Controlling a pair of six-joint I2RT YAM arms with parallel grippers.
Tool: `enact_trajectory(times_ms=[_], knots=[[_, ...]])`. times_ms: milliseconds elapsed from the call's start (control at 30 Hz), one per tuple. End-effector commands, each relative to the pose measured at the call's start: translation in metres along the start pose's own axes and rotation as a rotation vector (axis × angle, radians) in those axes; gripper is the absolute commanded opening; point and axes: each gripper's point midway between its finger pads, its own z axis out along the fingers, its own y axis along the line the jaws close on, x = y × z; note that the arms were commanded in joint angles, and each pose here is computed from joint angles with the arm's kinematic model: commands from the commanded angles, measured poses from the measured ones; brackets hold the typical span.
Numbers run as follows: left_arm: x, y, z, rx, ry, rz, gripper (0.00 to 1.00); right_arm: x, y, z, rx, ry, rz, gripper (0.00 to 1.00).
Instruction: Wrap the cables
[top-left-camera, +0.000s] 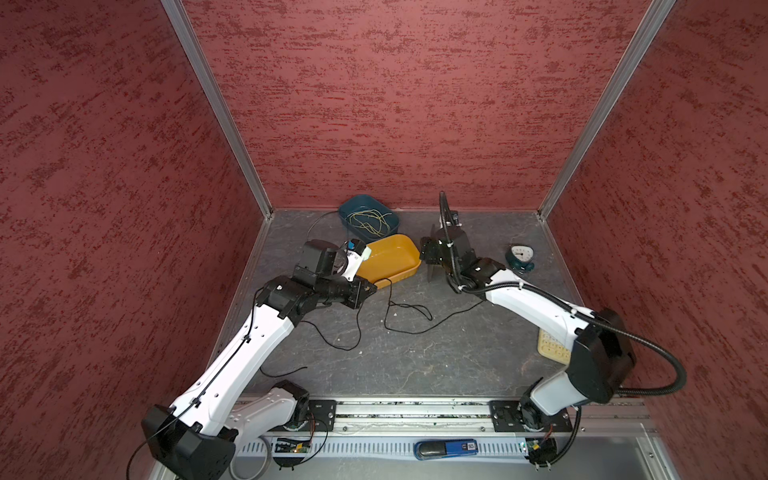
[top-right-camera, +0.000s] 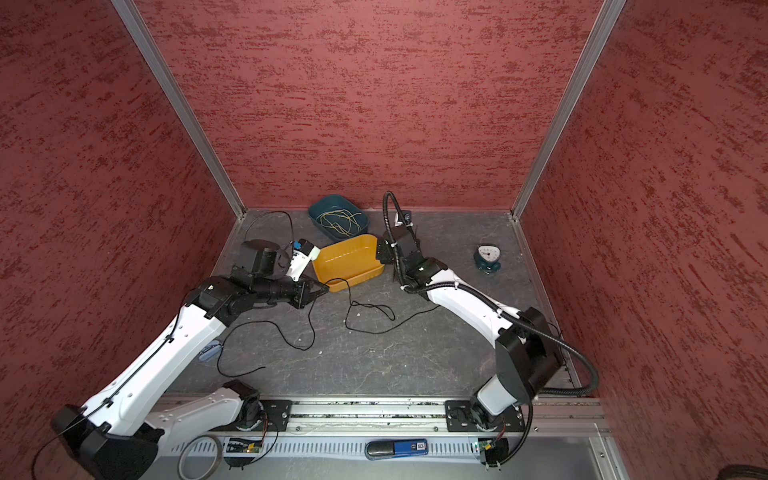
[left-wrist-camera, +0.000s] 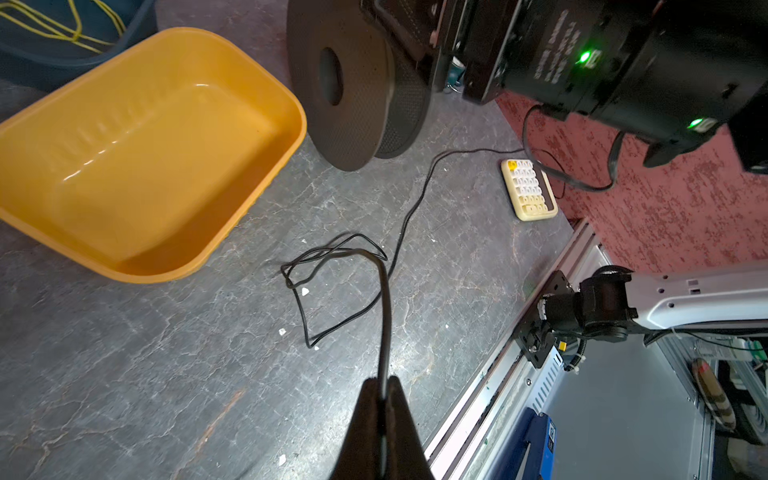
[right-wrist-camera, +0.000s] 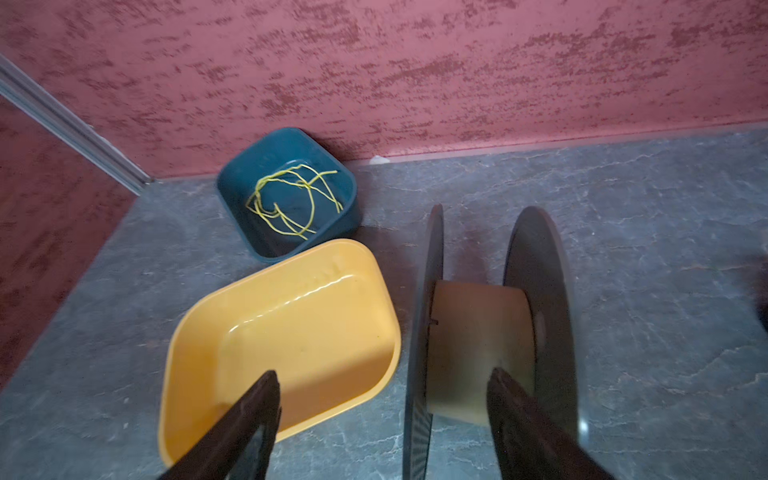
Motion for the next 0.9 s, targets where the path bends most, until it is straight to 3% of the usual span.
enact_trajectory(times_ms=[0, 100, 367, 567, 633, 867], knots=[[-0.013, -0.015, 0.009, 0.021, -0.033, 0.029, 0.08, -0.007, 0.02, -0.019, -0.134, -0.026, -0.026, 0.8], [-0.017, -0.028, 0.022, 0.065, -0.028, 0.049, 0.08, -0.003, 0.025, -0.04, -0.221, -0.031, -0.062, 0.79], [-0.046, -0.053, 0.045, 0.142, 0.012, 0.128, 0.08, 0.022, 0.002, -0.092, -0.292, -0.089, -0.199, 0.8], [-0.066, -0.069, 0.057, 0.214, 0.065, 0.197, 0.08, 0.038, 0.009, -0.122, -0.442, -0.164, -0.299, 0.82], [-0.071, -0.077, 0.062, 0.244, 0.068, 0.211, 0.08, 0.039, 0.015, -0.126, -0.483, -0.175, -0.331, 0.82], [-0.067, -0.114, 0.077, 0.349, 0.124, 0.293, 0.07, 0.024, 0.02, -0.106, -0.429, -0.219, -0.366, 0.81]])
